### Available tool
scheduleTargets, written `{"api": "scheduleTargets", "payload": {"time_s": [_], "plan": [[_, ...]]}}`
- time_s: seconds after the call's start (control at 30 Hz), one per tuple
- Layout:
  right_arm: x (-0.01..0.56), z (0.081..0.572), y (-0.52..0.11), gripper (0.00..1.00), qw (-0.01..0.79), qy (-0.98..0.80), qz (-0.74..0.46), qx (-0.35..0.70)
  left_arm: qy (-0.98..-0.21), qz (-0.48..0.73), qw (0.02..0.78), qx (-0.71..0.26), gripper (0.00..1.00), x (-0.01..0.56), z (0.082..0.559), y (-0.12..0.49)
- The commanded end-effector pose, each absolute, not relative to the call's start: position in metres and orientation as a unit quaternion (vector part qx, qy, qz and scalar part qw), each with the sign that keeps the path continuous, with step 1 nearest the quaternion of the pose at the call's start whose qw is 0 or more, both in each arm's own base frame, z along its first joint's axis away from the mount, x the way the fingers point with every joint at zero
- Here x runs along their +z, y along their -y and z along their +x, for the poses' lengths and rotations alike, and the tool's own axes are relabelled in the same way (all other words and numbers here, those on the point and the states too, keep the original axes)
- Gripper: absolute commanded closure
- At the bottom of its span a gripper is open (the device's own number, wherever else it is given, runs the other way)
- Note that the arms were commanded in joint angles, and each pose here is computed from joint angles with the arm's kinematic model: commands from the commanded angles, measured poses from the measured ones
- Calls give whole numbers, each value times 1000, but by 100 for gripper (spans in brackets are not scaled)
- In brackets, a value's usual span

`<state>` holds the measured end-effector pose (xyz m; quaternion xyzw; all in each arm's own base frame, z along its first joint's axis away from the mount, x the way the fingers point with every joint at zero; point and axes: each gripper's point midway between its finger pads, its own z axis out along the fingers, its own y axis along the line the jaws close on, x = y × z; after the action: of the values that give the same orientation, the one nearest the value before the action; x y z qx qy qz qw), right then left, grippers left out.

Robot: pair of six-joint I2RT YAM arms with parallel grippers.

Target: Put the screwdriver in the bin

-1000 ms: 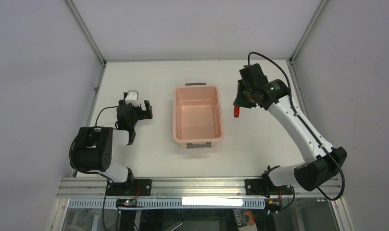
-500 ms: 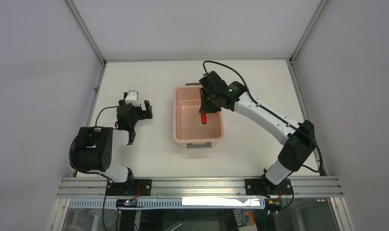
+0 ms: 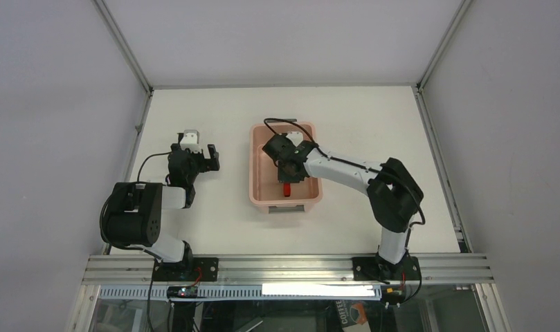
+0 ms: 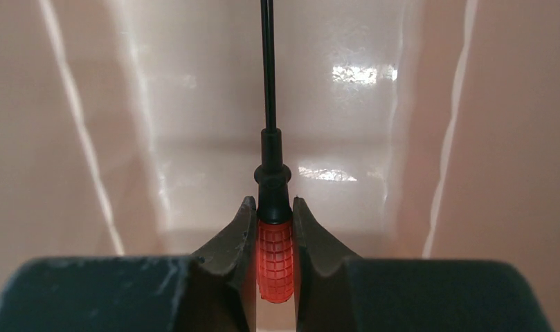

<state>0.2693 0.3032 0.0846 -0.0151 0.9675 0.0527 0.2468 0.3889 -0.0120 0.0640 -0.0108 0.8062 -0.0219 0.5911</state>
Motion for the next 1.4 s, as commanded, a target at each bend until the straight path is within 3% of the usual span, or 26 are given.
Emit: {"api": "scheduleTargets", "payload": {"time_s": [0.0,0.13,0.23,0.37,0.67,0.87,1.37], "plan": [[67,281,-310,83,278,-959,26,44,-791,-4,611,-33,1,79,393,18],[50,278,-310,72,273,-961,29,28,-791,-5,611,-33,1,79,393,18],[47,278,-310,51,273,-961,26,19,-791,-4,611,-33,1,79,393,18],[64,281,-311,35,291,-956,20,16,-791,-4,611,-33,1,79,393,18],[156,292,-300,22,362,-931,-3,33,-791,-4,611,-33,1,79,393,18],[201,290,-278,1,385,-921,-30,49,-791,-5,611,-33,1,79,393,18],[201,316,-65,1,388,-913,122,-39,-791,-4,611,-33,1,79,394,18]]}}
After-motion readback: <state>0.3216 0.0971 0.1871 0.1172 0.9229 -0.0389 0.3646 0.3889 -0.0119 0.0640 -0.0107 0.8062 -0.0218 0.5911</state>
